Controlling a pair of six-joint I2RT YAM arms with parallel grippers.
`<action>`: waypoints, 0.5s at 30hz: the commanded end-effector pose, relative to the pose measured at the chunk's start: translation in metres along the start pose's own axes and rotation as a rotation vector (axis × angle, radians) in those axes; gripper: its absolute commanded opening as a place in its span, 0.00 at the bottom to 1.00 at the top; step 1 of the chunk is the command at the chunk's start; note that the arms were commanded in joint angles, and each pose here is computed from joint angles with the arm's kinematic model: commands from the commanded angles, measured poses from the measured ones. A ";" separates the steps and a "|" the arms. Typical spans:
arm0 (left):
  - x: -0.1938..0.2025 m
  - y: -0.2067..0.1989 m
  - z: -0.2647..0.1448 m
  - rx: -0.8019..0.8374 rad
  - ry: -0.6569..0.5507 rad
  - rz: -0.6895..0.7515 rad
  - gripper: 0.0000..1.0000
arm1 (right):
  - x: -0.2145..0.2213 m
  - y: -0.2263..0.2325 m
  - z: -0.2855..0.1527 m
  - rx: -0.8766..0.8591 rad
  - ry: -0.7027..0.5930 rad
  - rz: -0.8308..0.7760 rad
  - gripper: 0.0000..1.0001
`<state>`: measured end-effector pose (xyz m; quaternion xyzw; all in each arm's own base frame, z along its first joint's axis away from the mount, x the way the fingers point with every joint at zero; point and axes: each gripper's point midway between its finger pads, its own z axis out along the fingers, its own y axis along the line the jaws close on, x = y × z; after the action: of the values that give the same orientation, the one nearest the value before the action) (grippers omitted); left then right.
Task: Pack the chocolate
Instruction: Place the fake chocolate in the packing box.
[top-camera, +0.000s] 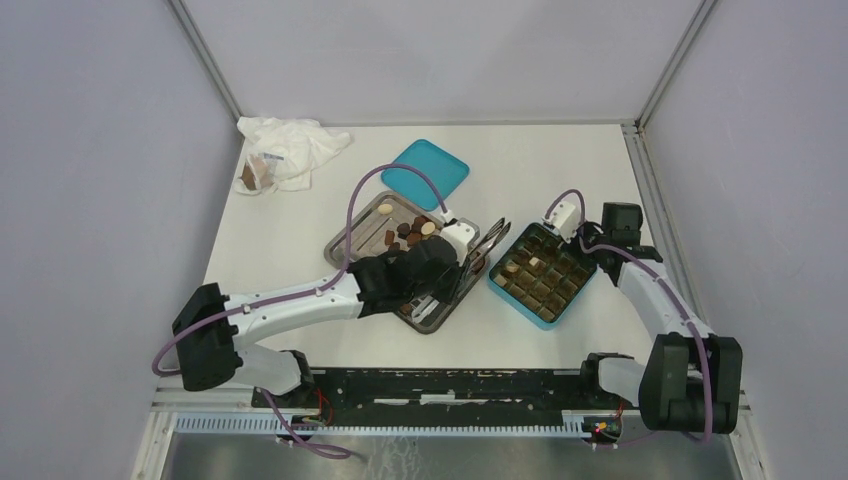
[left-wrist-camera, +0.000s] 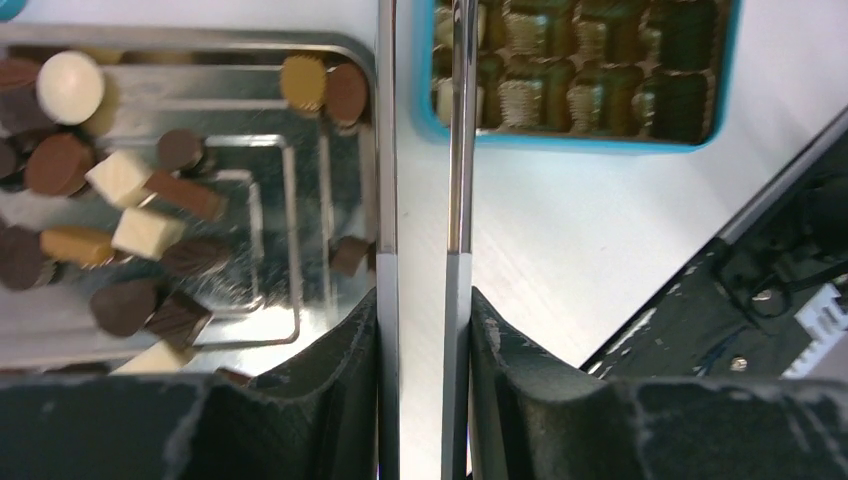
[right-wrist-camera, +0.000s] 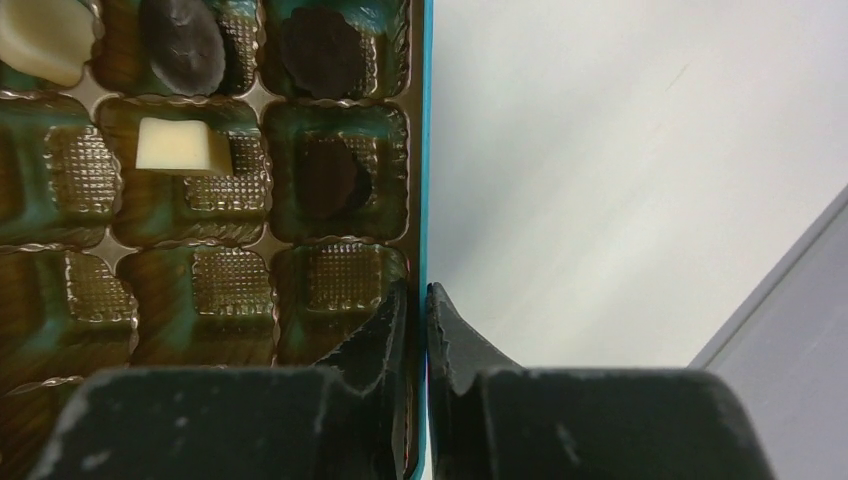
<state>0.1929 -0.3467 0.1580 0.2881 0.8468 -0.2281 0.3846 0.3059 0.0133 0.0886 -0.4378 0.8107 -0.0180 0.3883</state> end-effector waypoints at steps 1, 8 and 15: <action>0.013 0.030 -0.020 -0.136 0.007 -0.008 0.38 | 0.002 -0.023 0.004 0.064 0.058 0.015 0.12; 0.034 0.056 -0.038 -0.255 0.094 -0.017 0.40 | 0.016 -0.022 0.012 0.053 0.119 0.049 0.20; 0.052 0.079 -0.045 -0.324 0.194 -0.056 0.40 | 0.021 -0.020 0.016 0.036 0.141 0.066 0.31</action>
<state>0.1836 -0.2576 0.1187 0.2658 0.9022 -0.0766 0.3309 0.3063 -0.0043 0.0551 -0.4095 0.8542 -0.0282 0.3191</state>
